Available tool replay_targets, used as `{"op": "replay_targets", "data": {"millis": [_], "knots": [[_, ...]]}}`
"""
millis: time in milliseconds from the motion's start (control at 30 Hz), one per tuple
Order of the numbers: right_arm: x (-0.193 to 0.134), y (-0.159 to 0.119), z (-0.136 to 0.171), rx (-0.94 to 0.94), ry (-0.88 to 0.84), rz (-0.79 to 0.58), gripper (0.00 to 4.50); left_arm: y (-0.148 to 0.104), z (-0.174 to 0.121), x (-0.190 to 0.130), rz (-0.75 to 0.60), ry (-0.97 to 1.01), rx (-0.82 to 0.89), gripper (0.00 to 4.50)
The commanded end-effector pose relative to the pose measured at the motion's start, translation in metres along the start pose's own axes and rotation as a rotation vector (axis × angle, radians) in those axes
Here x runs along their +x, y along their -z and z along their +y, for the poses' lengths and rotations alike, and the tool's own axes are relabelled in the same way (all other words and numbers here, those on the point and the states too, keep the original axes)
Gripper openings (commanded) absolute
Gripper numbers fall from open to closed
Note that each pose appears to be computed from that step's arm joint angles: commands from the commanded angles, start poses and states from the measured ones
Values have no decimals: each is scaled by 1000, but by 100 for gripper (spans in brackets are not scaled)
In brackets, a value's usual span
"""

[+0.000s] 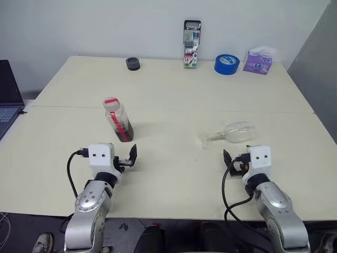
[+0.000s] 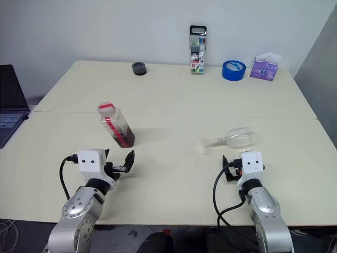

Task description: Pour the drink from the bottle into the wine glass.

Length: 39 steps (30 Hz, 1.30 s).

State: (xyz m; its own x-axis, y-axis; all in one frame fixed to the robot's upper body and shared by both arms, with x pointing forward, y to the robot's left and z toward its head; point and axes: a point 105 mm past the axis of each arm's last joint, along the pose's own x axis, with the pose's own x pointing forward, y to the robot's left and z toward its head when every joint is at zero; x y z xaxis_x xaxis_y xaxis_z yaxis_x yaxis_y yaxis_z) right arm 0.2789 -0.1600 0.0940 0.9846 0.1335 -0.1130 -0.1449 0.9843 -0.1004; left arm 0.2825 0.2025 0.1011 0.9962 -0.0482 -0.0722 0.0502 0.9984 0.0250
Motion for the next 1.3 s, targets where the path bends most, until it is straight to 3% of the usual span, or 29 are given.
{"op": "replay_targets", "data": {"millis": [33,733,967,1133,1300], "knots": [[0,-12,-1,-6,-1,-51,450,-21,0,-3,-83,4,23,446],[1,-18,-4,-18,-2,-69,450,-22,1,-2,-99,-21,20,446],[7,-41,-6,-30,-38,-141,450,-27,3,-1,-112,-36,21,446],[23,-87,1,-40,-231,-240,450,-37,3,6,-143,-49,27,446],[25,-121,26,-19,-614,-260,450,-43,0,12,-159,-47,30,446]]}}
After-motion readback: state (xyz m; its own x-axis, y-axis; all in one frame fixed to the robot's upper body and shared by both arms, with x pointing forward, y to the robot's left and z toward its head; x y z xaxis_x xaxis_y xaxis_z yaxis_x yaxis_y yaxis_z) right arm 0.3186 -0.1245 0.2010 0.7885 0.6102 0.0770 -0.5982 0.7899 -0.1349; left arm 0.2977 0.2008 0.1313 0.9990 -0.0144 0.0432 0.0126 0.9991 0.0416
